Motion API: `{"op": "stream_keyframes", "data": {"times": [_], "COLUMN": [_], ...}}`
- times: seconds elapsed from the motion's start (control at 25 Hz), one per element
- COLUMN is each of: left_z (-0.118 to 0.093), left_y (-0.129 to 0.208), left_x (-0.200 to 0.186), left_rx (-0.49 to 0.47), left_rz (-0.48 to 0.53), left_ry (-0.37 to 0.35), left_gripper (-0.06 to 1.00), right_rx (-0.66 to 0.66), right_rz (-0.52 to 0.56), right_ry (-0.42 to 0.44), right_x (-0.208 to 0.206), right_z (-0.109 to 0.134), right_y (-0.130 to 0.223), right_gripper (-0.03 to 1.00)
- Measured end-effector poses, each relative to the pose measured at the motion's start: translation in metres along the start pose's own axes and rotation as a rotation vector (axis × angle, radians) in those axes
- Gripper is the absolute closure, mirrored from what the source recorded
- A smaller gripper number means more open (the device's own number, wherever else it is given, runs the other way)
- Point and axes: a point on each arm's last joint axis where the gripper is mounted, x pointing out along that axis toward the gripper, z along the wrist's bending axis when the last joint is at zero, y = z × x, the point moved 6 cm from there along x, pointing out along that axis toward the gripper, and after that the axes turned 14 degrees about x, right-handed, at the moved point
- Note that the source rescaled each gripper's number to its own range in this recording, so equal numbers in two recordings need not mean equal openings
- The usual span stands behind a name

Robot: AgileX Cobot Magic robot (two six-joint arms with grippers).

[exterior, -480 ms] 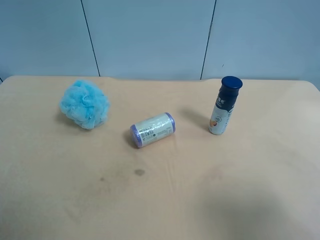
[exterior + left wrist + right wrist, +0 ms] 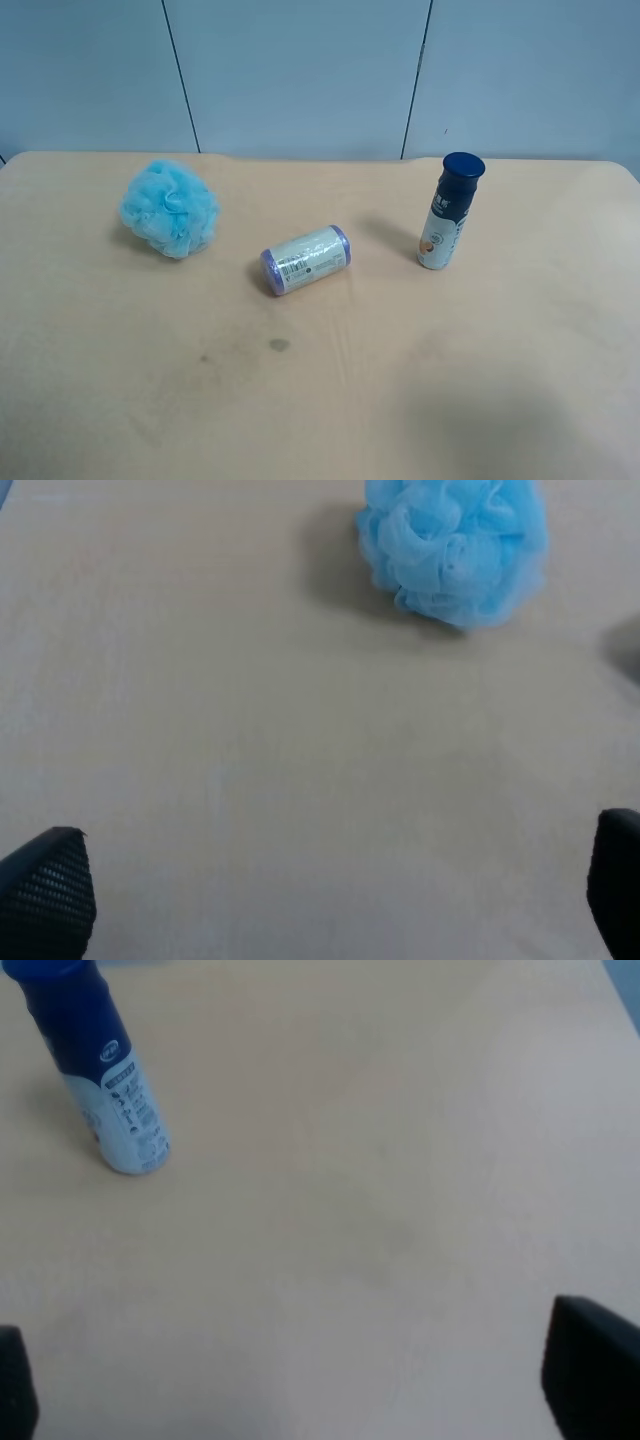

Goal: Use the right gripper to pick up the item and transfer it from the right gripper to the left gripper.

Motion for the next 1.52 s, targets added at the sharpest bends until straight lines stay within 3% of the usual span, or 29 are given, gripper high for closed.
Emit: {"op": "stream_keyframes", "data": {"times": [0.8, 1.08, 1.32, 1.52], "left_z": [0.0, 0.0, 0.0, 0.0], "left_y": [0.0, 0.0, 0.0, 0.0], "left_x": [0.0, 0.0, 0.0, 0.0], "left_rx": [0.0, 0.0, 0.0, 0.0], "left_rz": [0.0, 0.0, 0.0, 0.0], "left_ry": [0.0, 0.0, 0.0, 0.0], "left_gripper": [-0.05, -0.05, -0.05, -0.05], "right_rx": [0.033, 0.001, -0.109, -0.217], "right_rz": [0.012, 0.108, 0.271, 0.432], "right_ry": [-0.005, 0.016, 0.022, -0.024], "right_x": [-0.001, 0.01, 0.069, 0.134], "right_z": [0.003, 0.029, 0.056, 0.089], "right_y": [-0.004, -0.084, -0.143, -0.157], "right_gripper": [-0.03, -0.03, -0.03, -0.03]}}
